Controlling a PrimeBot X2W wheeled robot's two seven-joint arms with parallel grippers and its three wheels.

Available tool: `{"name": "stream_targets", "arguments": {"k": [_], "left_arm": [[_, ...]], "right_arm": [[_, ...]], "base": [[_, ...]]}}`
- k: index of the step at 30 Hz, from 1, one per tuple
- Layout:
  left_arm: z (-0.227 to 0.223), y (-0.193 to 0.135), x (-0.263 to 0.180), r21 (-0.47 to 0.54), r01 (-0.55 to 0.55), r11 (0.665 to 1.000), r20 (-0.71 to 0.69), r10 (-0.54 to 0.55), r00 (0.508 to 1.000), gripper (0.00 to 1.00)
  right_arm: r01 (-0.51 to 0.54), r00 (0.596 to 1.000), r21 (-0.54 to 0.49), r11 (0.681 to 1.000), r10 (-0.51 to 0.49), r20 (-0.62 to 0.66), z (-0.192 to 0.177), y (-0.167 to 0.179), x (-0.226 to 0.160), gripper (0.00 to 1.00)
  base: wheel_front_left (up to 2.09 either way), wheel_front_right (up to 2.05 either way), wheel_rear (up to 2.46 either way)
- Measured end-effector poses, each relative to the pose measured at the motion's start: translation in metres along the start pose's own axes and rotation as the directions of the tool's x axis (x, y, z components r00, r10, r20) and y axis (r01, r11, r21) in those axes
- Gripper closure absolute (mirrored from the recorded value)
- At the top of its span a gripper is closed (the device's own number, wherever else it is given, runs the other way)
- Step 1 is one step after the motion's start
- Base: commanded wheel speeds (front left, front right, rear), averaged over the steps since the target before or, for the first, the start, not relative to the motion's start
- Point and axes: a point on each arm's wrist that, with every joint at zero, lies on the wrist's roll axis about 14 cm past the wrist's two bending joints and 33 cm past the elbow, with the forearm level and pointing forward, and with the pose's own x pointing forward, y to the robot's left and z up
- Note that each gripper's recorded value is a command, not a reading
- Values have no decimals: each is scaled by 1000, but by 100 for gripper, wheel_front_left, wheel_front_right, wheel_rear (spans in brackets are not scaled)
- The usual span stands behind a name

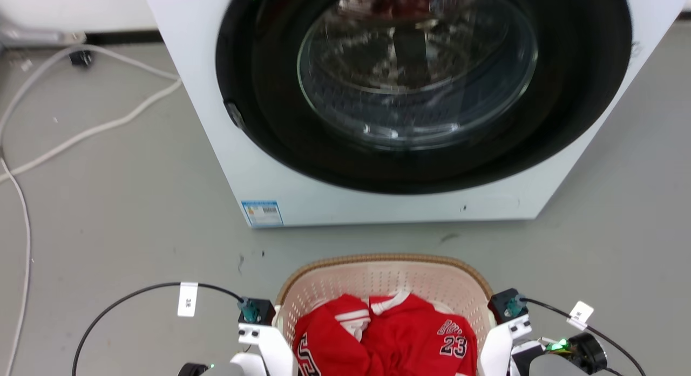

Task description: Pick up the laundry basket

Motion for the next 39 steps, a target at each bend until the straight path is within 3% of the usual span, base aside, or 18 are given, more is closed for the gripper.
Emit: {"name": "stream_targets", "arguments": {"k": [12, 39], "left_arm": [[-2, 2, -29, 20, -17, 1000, 28, 17, 999, 100], [-6, 1, -30, 20, -12, 1000, 3, 12, 1000, 100]], "right_arm": [[-15, 999, -42, 999, 16, 29, 8, 14, -23, 100], [-36, 999, -36, 999, 36, -3, 0, 15, -27, 100]], "base": [[0, 0, 0], [0, 0, 0]]}}
